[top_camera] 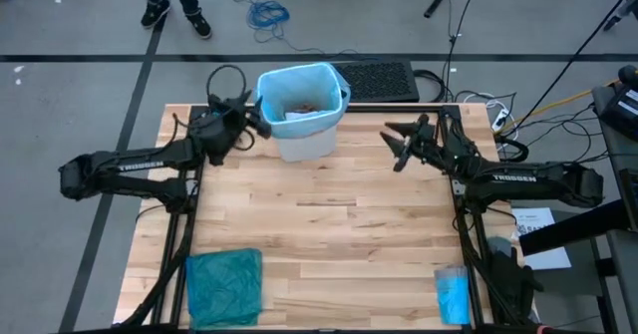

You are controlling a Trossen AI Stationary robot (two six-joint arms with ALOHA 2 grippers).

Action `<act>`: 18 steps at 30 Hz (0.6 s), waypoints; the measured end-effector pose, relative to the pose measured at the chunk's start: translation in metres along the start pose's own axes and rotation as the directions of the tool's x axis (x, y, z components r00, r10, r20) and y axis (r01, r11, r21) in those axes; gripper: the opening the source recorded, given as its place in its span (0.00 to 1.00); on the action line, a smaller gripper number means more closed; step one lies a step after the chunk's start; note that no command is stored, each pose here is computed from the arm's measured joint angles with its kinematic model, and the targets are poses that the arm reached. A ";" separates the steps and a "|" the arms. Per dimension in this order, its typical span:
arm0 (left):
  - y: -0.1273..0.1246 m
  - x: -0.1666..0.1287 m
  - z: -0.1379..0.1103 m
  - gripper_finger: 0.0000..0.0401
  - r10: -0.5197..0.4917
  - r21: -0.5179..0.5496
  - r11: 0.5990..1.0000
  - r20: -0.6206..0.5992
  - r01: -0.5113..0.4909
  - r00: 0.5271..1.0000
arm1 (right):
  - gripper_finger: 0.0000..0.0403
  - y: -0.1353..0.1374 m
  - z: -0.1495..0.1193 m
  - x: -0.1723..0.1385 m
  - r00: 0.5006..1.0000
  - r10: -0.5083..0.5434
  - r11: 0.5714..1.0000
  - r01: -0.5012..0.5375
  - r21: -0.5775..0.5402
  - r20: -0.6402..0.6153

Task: Place trash/remove bag and relplace
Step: Remove the blue trash bag from the white trash bin

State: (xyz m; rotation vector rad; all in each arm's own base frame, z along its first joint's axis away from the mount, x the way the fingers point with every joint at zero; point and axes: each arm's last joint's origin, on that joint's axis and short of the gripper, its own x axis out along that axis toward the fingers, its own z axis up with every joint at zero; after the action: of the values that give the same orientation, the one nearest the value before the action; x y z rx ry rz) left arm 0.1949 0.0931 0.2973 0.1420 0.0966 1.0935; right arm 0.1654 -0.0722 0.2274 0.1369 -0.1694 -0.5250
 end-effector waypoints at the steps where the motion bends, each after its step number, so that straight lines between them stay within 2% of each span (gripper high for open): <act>1: 0.002 0.003 -0.001 0.38 0.014 -0.024 1.000 -0.007 -0.014 1.000 | 0.40 -0.002 0.001 0.001 0.999 -0.038 0.998 0.038 0.049 0.006; 3: 0.005 0.006 -0.001 0.38 0.033 -0.070 0.997 -0.017 -0.034 0.999 | 0.40 -0.005 0.004 0.002 0.996 -0.086 0.982 0.082 0.170 0.019; 5: 0.009 0.006 0.009 0.38 0.040 -0.144 0.989 -0.002 -0.040 0.999 | 0.40 -0.010 0.009 0.005 0.993 -0.111 0.941 0.094 0.324 0.034; 7: 0.013 0.003 0.025 0.38 0.017 -0.237 0.971 0.025 -0.010 1.000 | 0.40 -0.015 0.015 0.007 0.990 -0.133 0.860 0.090 0.502 0.050; 9: 0.021 -0.002 0.040 0.38 -0.012 -0.318 0.948 0.029 0.021 1.000 | 0.40 -0.018 0.023 0.009 0.990 -0.124 0.781 0.054 0.623 0.069; 13: 0.036 -0.017 0.064 0.38 -0.089 -0.349 0.934 -0.015 0.078 0.996 | 0.40 -0.022 0.041 0.015 0.993 -0.072 0.693 -0.021 0.721 0.098; 16: 0.042 -0.021 0.055 0.38 -0.093 -0.367 0.930 -0.224 0.005 0.970 | 0.40 -0.027 0.051 0.020 0.995 -0.086 0.642 0.017 0.767 0.049; 18: 0.048 -0.020 0.043 0.38 -0.112 -0.421 0.906 -0.347 -0.048 0.931 | 0.40 -0.031 0.057 0.026 0.997 -0.081 0.632 0.051 0.773 0.001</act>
State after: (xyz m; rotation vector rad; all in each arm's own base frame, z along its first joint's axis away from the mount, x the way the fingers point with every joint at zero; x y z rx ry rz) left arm 0.1501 0.0944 0.3473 -0.4587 0.1910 1.0730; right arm 0.1617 -0.1168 0.2807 0.9969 -0.4265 -0.4981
